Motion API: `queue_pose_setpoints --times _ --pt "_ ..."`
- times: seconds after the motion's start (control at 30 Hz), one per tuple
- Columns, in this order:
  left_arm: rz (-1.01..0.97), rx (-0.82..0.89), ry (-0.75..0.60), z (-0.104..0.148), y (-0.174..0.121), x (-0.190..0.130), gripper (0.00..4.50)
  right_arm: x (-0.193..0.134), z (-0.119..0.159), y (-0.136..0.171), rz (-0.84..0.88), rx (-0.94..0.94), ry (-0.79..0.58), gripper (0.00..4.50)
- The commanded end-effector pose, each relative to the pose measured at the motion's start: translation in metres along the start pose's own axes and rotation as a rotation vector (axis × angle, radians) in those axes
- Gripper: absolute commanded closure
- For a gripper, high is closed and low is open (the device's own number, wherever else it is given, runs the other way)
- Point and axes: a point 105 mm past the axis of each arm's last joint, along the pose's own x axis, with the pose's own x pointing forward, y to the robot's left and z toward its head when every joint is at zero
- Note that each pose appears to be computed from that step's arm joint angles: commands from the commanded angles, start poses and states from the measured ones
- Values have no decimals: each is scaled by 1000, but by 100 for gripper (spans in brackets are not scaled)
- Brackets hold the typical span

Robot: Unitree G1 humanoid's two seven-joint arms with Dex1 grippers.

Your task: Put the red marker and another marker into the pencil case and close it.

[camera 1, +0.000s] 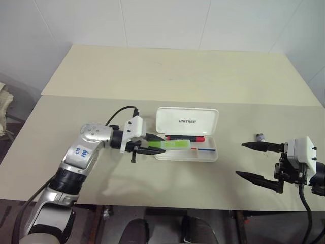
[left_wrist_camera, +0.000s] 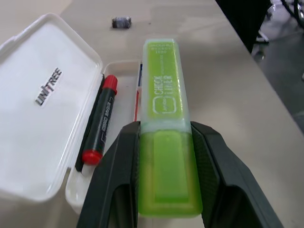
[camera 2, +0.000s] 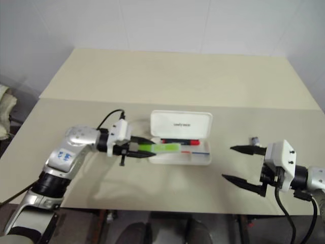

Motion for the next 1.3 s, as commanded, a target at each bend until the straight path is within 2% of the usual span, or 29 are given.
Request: queue_pose_setpoints --times 0.03,0.43,0.9,1.2,1.23,1.3 --pt "1 35 24 -1 6 8 337 -3 13 -2 -13 -48 -13 0" --pt "-4 16 40 -9 6 34 337 7 14 -5 10 -55 -13 0" --pt "-9 -8 76 -21 0 42 337 19 19 -1 9 -63 -43 0" --pt "-11 -11 51 -18 3 53 28 24 21 3 3 -60 -60 0" --pt "-13 -12 42 -17 3 54 4 24 21 3 3 -60 -61 0" --pt "-8 -11 23 -12 4 53 4 24 21 3 -4 -56 -64 0"
